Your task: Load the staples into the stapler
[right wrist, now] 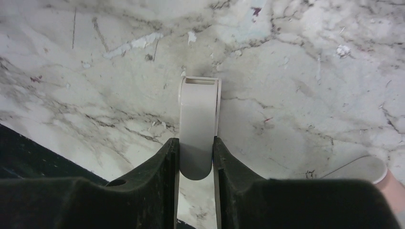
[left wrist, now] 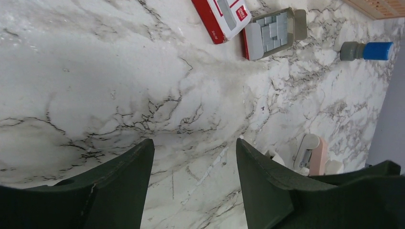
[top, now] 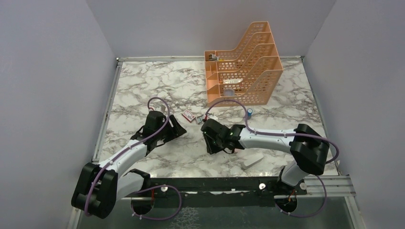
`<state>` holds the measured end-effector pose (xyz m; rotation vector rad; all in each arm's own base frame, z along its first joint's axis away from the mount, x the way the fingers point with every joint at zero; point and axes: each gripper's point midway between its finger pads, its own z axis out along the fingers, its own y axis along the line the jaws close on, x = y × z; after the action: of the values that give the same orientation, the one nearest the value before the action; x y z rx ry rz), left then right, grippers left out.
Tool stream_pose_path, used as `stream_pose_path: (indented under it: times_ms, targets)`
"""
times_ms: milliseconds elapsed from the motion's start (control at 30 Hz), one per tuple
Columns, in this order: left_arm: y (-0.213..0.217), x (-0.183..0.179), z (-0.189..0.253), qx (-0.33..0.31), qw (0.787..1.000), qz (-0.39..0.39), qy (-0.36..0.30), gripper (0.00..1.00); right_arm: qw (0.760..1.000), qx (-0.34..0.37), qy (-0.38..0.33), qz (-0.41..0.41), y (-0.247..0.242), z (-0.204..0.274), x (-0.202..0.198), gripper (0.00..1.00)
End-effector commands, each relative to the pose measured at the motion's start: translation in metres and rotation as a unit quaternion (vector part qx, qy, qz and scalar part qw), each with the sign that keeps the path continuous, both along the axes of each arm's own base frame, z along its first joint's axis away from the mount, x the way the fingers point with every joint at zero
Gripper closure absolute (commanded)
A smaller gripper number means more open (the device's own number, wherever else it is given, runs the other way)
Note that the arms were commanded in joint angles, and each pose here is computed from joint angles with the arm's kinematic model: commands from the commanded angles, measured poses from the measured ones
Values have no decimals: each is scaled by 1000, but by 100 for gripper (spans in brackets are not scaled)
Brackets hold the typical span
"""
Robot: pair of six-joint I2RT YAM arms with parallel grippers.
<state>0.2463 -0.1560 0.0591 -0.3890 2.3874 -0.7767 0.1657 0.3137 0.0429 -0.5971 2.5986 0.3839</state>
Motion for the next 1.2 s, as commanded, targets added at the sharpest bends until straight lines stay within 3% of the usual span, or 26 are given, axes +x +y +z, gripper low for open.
stream_pose_path:
  times_ms: [0,300,567,867,1167]
  targets:
    - [-20,-3,5,-37,998,-41,-19,35,995,90,-4,-33,21,27,29,72]
    - [-62,-15,12,-88,989,-108,-53,35,965,232,62,-107,26,46,68,72]
    - [-97,-25,18,-90,977,-176,-82,35,927,323,121,-147,20,63,78,73]
    - [-116,-24,30,-105,968,-195,-120,46,917,352,140,-121,19,82,67,73]
    - [-117,-20,41,-106,964,-191,-149,44,915,357,146,-117,16,85,62,73]
